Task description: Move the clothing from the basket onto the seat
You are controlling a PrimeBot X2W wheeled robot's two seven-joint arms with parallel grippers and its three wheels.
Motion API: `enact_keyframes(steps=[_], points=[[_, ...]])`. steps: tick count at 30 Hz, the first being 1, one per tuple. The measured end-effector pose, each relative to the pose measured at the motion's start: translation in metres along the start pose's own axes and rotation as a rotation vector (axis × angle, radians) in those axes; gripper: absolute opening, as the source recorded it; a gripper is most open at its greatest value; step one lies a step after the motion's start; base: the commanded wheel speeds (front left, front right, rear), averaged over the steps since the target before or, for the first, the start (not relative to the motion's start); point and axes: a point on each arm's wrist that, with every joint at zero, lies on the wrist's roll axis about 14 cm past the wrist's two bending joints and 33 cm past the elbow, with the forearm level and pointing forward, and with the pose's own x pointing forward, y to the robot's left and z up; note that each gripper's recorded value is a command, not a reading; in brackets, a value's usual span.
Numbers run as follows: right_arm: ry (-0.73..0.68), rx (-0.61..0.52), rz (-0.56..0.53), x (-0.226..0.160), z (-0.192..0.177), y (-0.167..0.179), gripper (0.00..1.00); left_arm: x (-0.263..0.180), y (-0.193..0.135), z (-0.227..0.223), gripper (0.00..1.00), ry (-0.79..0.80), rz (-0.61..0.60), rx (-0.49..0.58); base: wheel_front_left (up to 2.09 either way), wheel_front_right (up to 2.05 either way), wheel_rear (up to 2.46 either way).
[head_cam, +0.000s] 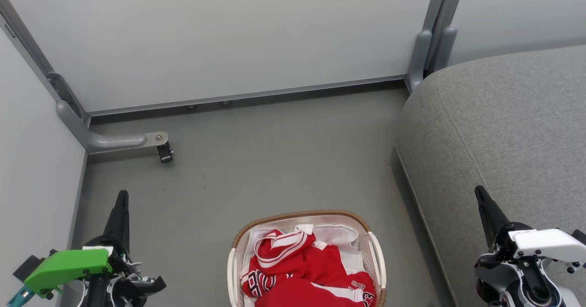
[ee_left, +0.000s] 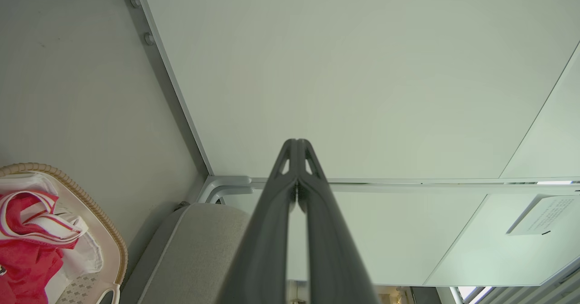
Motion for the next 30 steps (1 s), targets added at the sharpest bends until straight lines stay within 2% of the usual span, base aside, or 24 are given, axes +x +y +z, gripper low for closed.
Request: enact_keyframes(steps=[2,3,9,18,30], points=[[0.0,0.0,0.0,0.0,0.0,0.0,0.0,0.0,0.0,0.0,0.0,0.0,0.0,0.0,0.0,0.0,0.0],[0.0,0.002,-0.007,-0.001,0.0,-0.002,1.0,-0.001,0.002,0.0,1.0,-0.001,0.007,-0.002,0.0,0.0,0.0],[0.0,0.019,-0.088,-0.012,-0.005,-0.03,1.0,-0.013,0.031,-0.004,1.0,0.0,0.093,-0.013,0.0,0.0,0.0],[-0.016,-0.013,-0.091,-0.012,-0.008,-0.03,1.0,-0.014,0.029,-0.01,1.0,-0.004,0.085,0.018,0.0,0.0,0.0],[-0.04,-0.182,-0.083,-0.01,-0.003,-0.026,1.0,-0.014,0.023,-0.01,1.0,-0.022,0.068,0.127,0.0,0.0,0.0]])
